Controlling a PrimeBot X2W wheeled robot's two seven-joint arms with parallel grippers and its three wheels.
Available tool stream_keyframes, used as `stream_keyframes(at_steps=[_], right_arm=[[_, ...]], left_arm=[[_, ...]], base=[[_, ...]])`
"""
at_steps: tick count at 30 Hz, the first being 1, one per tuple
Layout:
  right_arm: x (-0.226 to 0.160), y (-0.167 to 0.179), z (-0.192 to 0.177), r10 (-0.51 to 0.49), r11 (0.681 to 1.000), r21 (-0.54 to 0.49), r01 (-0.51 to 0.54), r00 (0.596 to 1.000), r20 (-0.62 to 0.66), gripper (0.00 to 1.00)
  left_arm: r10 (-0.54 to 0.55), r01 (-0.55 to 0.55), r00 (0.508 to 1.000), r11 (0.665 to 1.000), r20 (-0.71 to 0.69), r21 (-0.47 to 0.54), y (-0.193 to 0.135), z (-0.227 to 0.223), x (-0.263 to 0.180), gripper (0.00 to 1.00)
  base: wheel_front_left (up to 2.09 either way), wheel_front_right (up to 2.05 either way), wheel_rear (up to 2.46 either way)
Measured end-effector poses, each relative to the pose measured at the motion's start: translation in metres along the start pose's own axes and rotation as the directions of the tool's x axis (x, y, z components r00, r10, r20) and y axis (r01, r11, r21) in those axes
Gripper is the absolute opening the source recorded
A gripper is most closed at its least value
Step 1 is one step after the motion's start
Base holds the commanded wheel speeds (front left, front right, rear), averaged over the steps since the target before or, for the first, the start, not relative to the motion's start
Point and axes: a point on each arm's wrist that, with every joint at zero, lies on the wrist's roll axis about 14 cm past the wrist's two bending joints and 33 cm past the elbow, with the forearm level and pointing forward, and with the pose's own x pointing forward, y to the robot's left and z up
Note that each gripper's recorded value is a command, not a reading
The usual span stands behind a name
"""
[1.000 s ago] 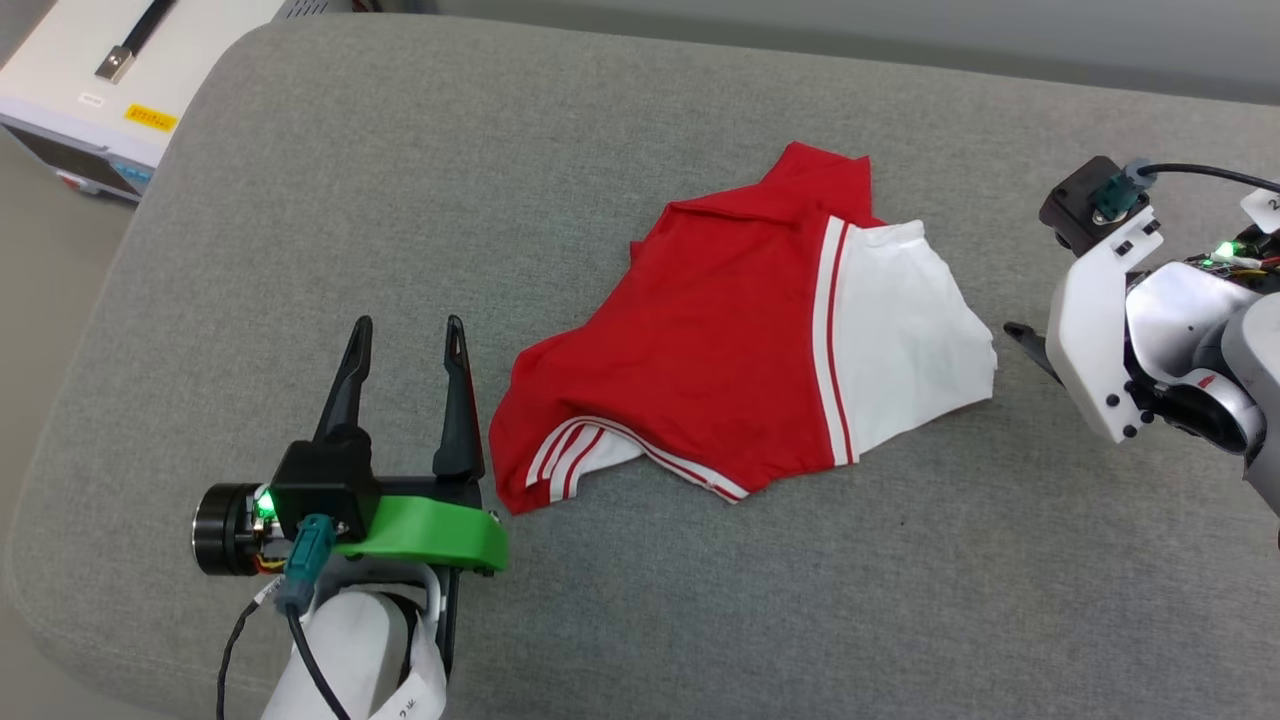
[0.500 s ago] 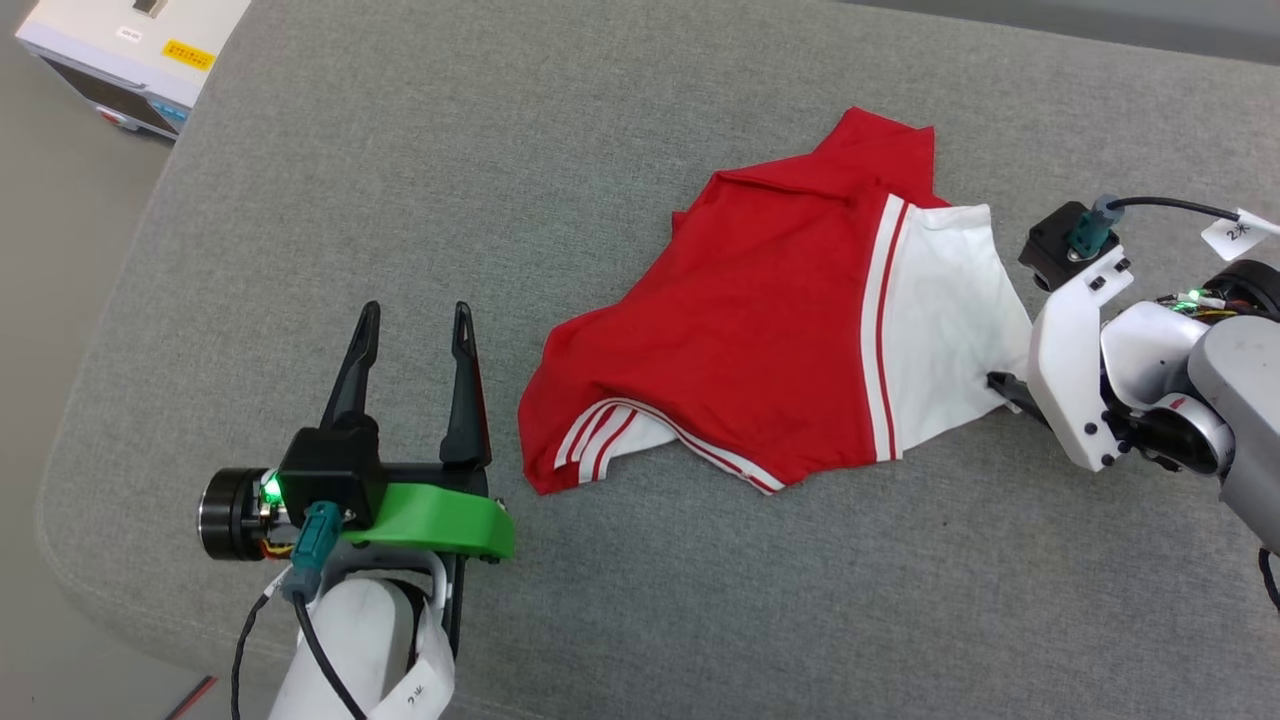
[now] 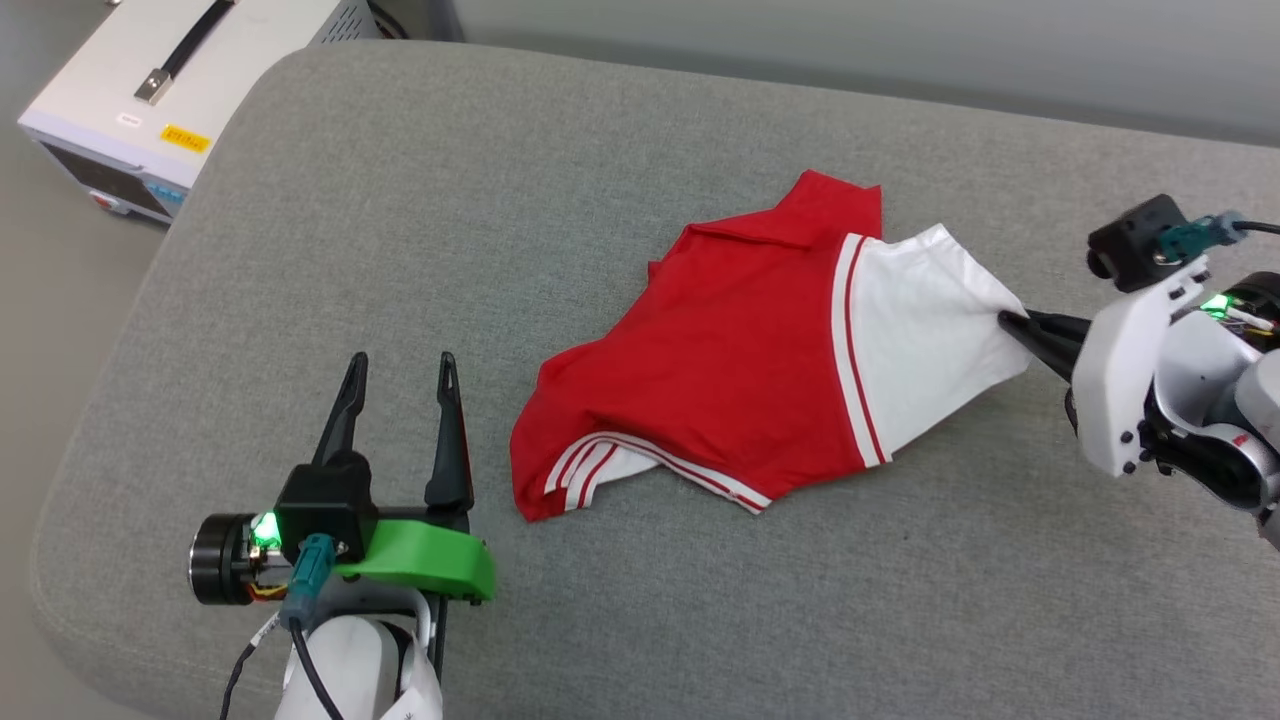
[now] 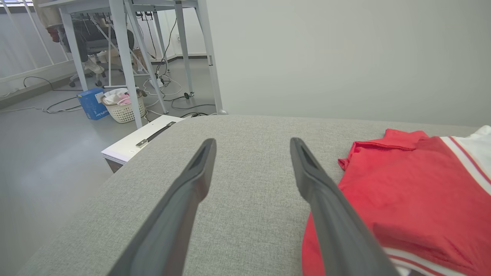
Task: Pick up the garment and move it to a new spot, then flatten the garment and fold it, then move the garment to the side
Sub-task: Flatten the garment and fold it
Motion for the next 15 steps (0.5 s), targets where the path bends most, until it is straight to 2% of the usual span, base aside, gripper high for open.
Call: stream_keyframes(at_steps=[4, 8, 13, 15], right_arm=[[-0.037, -0.010, 0.005, -0.047, 0.997, 0.073, 0.040, 0.994, 0.098, 0.00], [-0.077, -0.032, -0.013, -0.144, 0.984, 0.126, 0.129, 0.982, 0.121, 0.00], [-0.121, -0.053, -0.043, -0.262, 0.944, 0.238, 0.228, 0.957, 0.122, 0.00], [-0.139, -0.062, -0.059, -0.316, 0.918, 0.285, 0.276, 0.943, 0.105, 0.00]], left_arm=[[-0.015, 0.016, 1.000, 1.000, 0.003, -0.008, -0.004, 0.002, -0.009, 1.00], [-0.048, 0.048, 0.999, 0.999, 0.012, -0.013, -0.013, 0.005, -0.013, 1.00], [-0.079, 0.079, 0.997, 0.997, 0.026, -0.020, -0.023, 0.009, -0.013, 1.00], [-0.093, 0.093, 0.995, 0.995, 0.029, -0.023, -0.027, 0.010, -0.014, 1.00]], base=[[0.00, 0.00, 0.00], [0.00, 0.00, 0.00], [0.00, 0.00, 0.00], [0.00, 0.00, 0.00]])
